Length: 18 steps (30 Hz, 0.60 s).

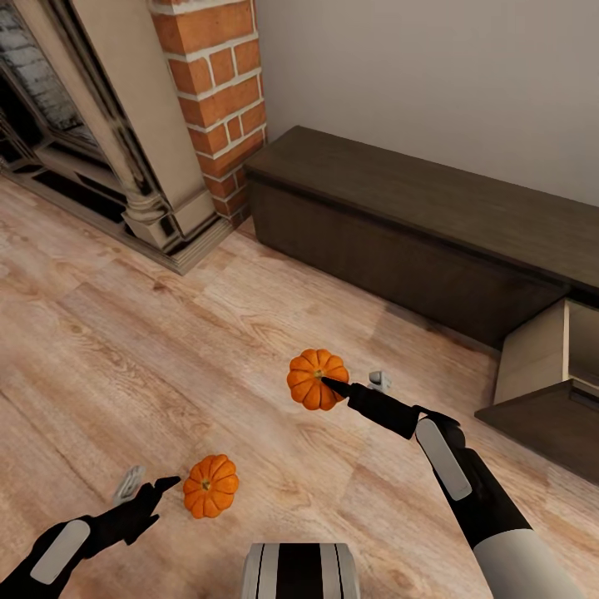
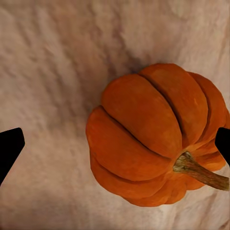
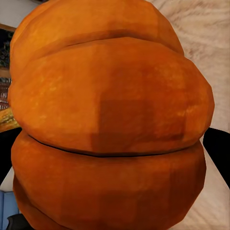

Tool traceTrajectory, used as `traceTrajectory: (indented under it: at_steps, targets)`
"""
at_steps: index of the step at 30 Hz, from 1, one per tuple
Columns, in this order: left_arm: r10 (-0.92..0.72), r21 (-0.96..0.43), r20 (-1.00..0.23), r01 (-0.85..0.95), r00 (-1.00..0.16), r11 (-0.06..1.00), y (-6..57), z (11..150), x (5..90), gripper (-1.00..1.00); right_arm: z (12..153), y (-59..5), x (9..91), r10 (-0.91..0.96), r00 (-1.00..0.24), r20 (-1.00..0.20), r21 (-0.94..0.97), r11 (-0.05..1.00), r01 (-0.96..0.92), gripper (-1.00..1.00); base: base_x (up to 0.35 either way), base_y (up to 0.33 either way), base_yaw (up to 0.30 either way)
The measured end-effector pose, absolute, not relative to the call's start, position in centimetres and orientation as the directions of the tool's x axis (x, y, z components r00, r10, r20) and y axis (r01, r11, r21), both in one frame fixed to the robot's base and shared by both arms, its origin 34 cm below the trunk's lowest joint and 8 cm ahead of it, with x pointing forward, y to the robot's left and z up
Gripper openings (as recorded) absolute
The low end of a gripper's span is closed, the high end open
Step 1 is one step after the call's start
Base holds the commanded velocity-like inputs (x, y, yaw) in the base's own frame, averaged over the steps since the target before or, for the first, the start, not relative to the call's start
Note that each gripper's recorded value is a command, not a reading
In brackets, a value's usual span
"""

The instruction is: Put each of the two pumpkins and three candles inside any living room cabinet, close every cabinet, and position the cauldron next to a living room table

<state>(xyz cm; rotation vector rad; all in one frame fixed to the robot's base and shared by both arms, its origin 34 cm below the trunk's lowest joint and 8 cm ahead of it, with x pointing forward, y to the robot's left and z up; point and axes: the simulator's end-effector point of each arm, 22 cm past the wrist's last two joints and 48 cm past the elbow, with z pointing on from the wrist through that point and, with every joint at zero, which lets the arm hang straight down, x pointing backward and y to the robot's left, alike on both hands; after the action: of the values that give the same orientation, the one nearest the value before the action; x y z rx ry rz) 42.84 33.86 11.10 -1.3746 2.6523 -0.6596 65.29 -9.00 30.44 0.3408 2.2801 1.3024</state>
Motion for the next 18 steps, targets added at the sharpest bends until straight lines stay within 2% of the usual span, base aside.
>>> traceTrajectory:
  at_steps: [6,18]
  targets:
    - [-0.796,-0.409,0.12,-0.76,-0.594,0.505,33.96,11.11,42.87,1.0,30.4,-9.01,65.27,0.441,-0.85,-0.289,0.857,0.515,-0.024,-1.0,0.0,-0.182,0.0]
    - [-0.801,-0.412,0.121,-0.764,-0.586,0.497,34.08,11.16,42.96,1.0,30.47,-8.99,65.29,0.441,-0.849,-0.29,0.858,0.514,-0.026,-1.0,0.0,-0.057,0.0]
